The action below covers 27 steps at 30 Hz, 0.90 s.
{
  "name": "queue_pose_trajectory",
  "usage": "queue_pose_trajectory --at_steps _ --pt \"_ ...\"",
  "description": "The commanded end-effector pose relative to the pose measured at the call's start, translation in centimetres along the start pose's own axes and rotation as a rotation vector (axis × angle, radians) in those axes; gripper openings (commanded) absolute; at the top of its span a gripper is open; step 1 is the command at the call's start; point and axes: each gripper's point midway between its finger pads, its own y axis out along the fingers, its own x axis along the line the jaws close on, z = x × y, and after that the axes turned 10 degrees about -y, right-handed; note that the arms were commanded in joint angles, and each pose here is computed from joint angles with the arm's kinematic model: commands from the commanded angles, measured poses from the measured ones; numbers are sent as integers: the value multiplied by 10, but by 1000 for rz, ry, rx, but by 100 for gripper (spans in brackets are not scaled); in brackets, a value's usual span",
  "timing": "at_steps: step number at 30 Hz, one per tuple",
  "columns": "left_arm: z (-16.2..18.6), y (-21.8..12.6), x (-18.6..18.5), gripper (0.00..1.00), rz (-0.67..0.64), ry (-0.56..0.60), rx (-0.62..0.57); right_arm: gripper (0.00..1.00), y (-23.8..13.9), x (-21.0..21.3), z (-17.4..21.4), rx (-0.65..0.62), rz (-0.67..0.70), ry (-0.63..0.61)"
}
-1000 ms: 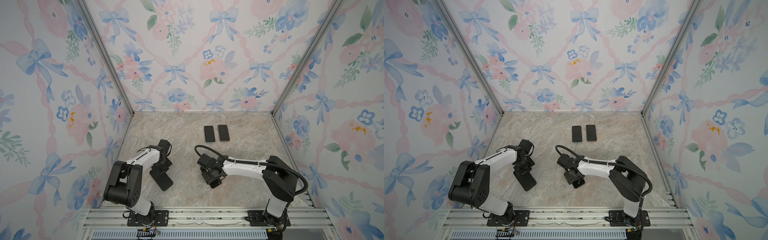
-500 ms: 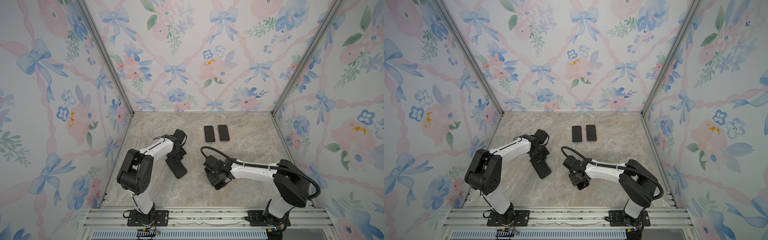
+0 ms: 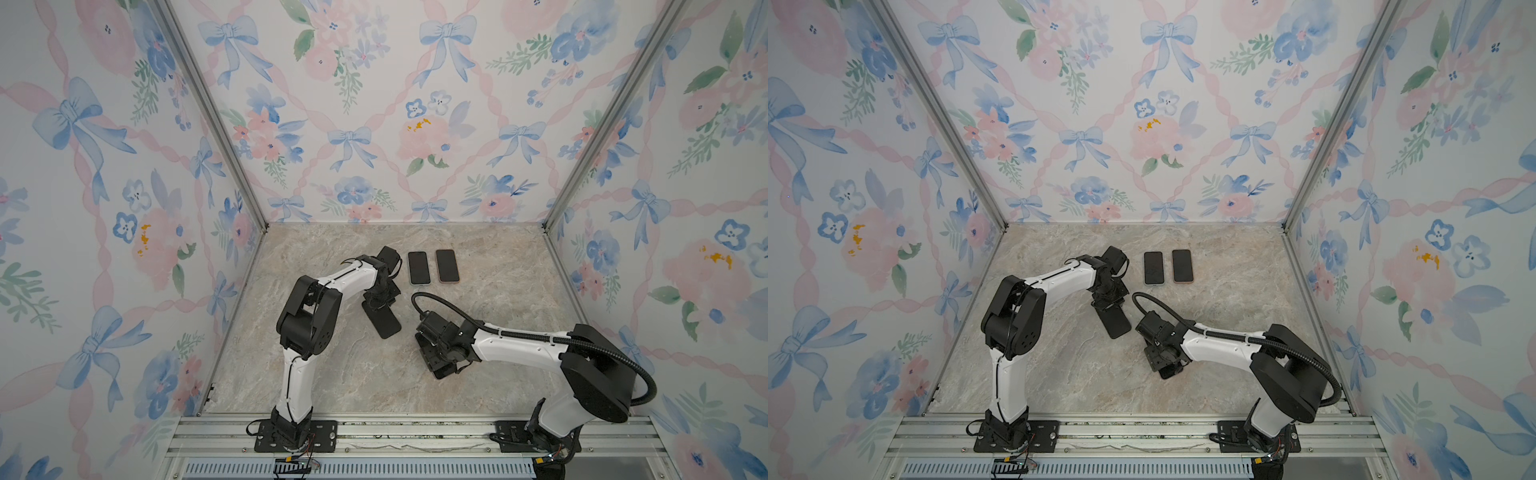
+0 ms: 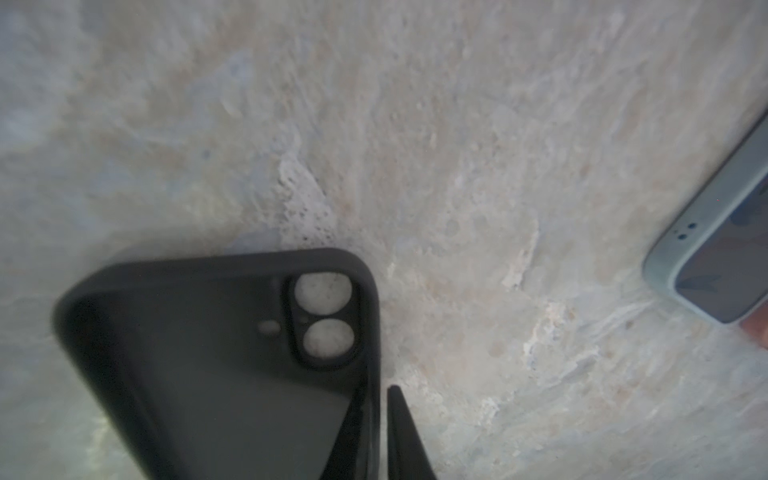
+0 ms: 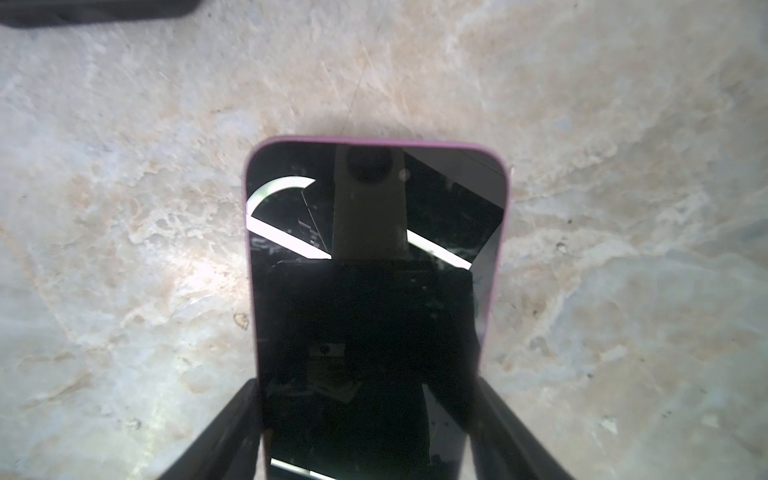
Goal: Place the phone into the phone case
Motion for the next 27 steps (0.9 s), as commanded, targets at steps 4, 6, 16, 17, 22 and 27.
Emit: queue_pose_trajectory --at_steps 4,6,16,17,22,27 --pt "12 -20 10 40 19 169 26 59 -6 -1 -12 -85 -9 14" --pt "16 -34 14 44 41 237 23 59 -6 2 -14 -95 -15 2" --pt "76 -60 33 46 329 404 167 58 -7 19 -22 -138 -33 -80" --pt "81 -60 35 47 353 410 178 58 -7 22 -23 -143 -32 -92" --pt "104 -58 35 58 545 423 270 56 -4 26 -23 -163 -39 -99" --pt "118 -37 48 58 600 363 361 56 -6 27 -22 -166 -45 -94"
